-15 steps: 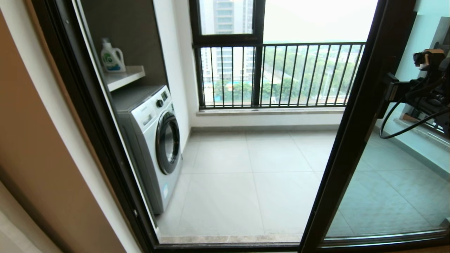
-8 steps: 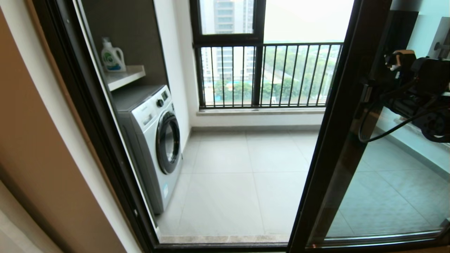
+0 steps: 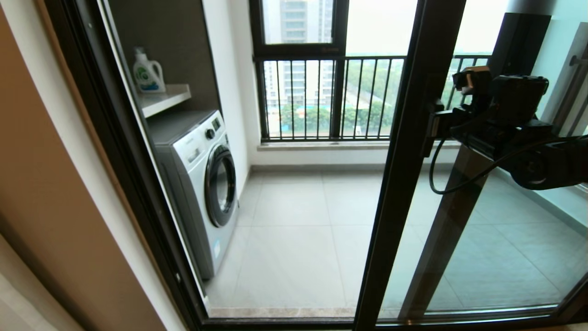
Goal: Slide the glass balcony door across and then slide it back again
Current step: Close the slid door
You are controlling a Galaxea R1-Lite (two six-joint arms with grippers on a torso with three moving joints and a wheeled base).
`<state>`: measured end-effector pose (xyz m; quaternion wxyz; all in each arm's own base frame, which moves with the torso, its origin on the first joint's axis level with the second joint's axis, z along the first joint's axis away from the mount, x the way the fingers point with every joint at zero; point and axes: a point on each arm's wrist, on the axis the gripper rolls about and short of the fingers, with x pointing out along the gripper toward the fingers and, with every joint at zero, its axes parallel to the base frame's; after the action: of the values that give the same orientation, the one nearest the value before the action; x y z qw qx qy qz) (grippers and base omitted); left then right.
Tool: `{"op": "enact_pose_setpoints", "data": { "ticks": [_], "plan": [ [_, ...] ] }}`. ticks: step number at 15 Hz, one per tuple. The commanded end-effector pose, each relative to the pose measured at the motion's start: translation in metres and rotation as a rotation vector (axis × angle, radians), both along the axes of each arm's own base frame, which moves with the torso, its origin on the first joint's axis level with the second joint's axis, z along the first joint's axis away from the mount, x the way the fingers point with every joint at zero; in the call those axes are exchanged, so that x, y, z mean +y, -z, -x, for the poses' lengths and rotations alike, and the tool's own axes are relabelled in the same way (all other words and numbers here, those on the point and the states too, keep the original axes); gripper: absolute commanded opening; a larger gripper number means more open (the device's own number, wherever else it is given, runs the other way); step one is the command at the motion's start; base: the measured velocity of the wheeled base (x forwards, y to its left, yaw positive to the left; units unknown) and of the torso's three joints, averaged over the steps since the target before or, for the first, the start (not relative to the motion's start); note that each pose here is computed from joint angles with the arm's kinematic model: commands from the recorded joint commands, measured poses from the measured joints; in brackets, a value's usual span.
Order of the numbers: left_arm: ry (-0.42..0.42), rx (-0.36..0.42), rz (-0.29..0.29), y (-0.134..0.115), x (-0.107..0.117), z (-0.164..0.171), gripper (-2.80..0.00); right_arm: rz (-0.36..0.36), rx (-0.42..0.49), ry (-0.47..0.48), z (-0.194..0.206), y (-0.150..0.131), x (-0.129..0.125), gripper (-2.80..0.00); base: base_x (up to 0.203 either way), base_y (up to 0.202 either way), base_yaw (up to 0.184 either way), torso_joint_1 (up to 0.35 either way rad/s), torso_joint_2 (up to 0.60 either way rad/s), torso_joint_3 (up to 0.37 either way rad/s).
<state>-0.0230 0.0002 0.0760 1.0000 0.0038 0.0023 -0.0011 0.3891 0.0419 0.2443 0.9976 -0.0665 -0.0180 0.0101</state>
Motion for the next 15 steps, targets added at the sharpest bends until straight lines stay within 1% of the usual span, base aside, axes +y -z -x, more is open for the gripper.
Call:
{"op": "enact_pose_setpoints", "data": {
  "ticks": [1,6,15],
  "plan": [
    [0.001,0.001,0.0,0.0,0.0,0.0,-2.8,0.001,-0.003,-0.036,0.0,0.001,0.021,-2.8,0.0,0.0,0.0,0.0,0.0,0.0],
    [-0.001,0.001,0.0,0.0,0.0,0.0,-2.8,0.006,-0.012,-0.089,-0.001,0.003,0.064,-2.8,0.0,0.0,0.0,0.0,0.0,0.0],
    [-0.001,0.001,0.0,0.0,0.0,0.0,-2.8,-0.001,-0.02,-0.162,-0.001,0.008,0.122,-2.8,0.0,0.0,0.0,0.0,0.0,0.0]
  ]
}}
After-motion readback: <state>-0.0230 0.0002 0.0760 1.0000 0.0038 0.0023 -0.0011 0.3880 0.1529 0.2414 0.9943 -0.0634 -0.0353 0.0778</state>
